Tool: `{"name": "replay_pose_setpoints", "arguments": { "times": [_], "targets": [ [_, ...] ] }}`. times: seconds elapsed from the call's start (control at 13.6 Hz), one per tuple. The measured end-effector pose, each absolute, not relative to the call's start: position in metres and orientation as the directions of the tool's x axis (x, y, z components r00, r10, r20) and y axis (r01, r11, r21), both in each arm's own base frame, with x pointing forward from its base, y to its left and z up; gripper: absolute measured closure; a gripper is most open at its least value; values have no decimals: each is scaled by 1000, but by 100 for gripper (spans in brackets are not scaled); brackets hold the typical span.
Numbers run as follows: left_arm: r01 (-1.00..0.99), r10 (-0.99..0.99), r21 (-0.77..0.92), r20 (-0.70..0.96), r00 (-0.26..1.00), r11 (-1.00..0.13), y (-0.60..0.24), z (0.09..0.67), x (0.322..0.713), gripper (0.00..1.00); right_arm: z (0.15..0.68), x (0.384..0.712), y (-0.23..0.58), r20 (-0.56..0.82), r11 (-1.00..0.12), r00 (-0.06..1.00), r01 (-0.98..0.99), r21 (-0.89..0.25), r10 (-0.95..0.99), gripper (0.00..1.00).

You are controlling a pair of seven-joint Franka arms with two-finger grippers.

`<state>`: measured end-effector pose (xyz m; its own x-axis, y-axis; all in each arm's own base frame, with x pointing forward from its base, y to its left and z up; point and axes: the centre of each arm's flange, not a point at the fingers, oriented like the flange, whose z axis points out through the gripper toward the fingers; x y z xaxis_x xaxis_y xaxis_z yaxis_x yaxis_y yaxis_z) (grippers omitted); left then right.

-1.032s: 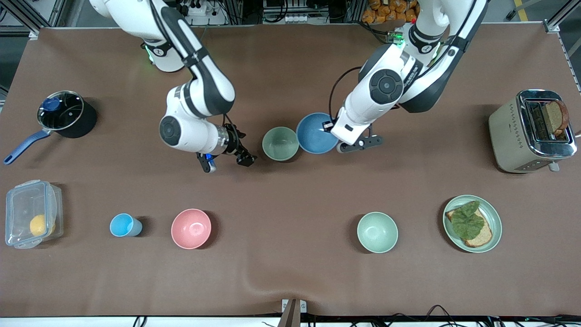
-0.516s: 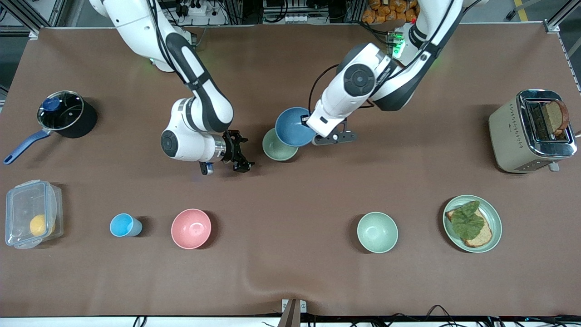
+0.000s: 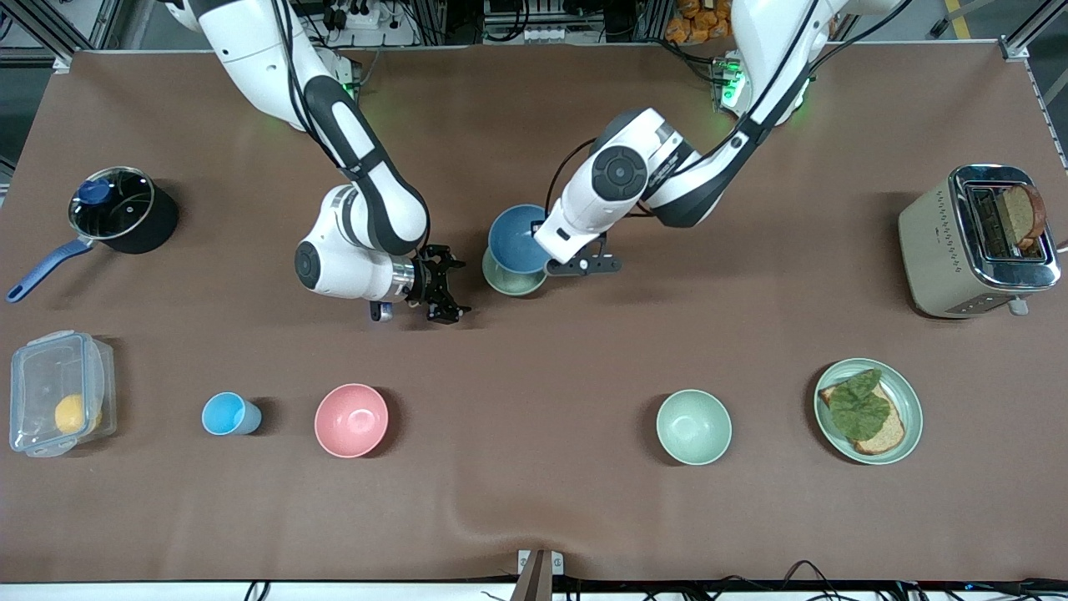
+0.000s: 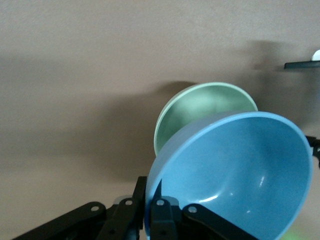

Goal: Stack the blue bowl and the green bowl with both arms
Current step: 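Set down the green bowl with the right gripper while the left gripper follows, then lower the blue bowl into the green bowl with the left gripper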

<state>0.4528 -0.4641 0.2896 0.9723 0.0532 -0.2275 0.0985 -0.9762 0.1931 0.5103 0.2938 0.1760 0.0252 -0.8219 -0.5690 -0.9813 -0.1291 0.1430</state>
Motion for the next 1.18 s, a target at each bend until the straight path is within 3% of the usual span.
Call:
{"name": "replay_pose_setpoints", "arguments": {
  "times": [1.18],
  "targets": [
    [49, -2, 190, -260, 966, -980, -496, 237, 452, 94, 168, 501, 311, -581, -125, 40, -986, 107, -813, 0]
  ]
}}
